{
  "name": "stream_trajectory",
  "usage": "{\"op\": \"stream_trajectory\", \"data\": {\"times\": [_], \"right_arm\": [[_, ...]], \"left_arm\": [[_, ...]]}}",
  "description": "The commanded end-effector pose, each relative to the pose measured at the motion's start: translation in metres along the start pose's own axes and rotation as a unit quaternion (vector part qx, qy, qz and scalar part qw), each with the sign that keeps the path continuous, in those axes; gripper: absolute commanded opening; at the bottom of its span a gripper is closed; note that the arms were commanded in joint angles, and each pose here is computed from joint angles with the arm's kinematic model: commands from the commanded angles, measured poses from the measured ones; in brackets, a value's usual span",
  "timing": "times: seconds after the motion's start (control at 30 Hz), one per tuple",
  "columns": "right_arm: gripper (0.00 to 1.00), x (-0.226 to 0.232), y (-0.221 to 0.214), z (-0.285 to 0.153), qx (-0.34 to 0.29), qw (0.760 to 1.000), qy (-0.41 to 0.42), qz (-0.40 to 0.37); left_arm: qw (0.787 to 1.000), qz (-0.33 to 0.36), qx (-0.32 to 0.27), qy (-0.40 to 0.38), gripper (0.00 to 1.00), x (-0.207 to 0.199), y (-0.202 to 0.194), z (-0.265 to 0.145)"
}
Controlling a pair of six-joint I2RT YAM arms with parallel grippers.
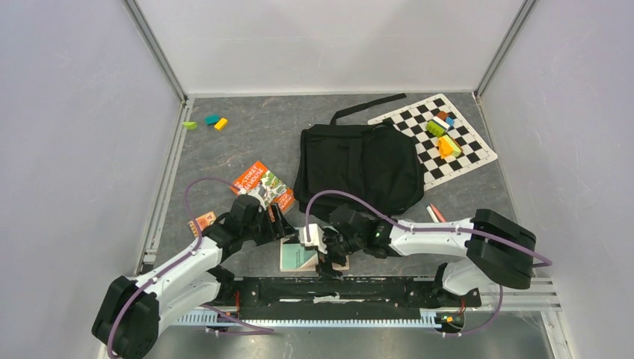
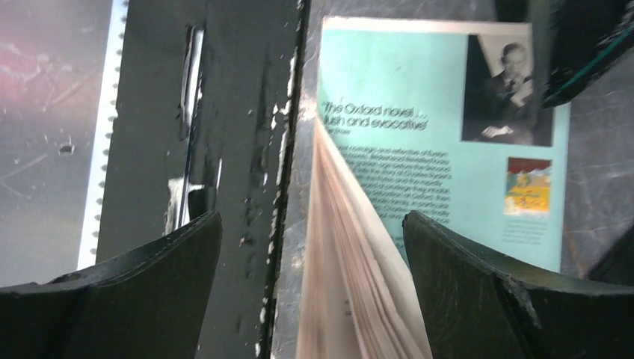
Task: Pack the student bag
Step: Pick up the book from the center of the board.
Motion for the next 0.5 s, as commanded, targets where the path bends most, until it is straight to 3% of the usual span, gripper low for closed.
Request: {"op": "stream_trajectory", "data": {"times": [0.0,0.23,0.47], "right_arm": [[0.95,0.011,-0.017,-0.007,0.018,0.999,-0.025,-0.015],[0.86,-0.003,-0.037,-0.017,0.006,0.985,-0.168,-0.040],[0.64,-0.011,-0.039,-0.021,-0.008,0.959,-0.273,-0.075]], "left_arm": [[1.000,-0.010,-0.017,0.002,0.74,0.001,0.003,0.001],[1.000,-0.012,-0.017,0.002,0.74,0.000,0.003,0.001],[1.000,-0.008,-0.025,-0.003,0.74,-0.006,0.013,-0.004]]}}
Point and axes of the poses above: each gripper's point midway between its finger pads, its own z axis out along the fingers, its own x axis along the line the jaws close on, y = z × x, the point moved 5 cm from there along -z, back along the fingers, and after that the axes turned 14 degrees about z, right-handed, at the moved point
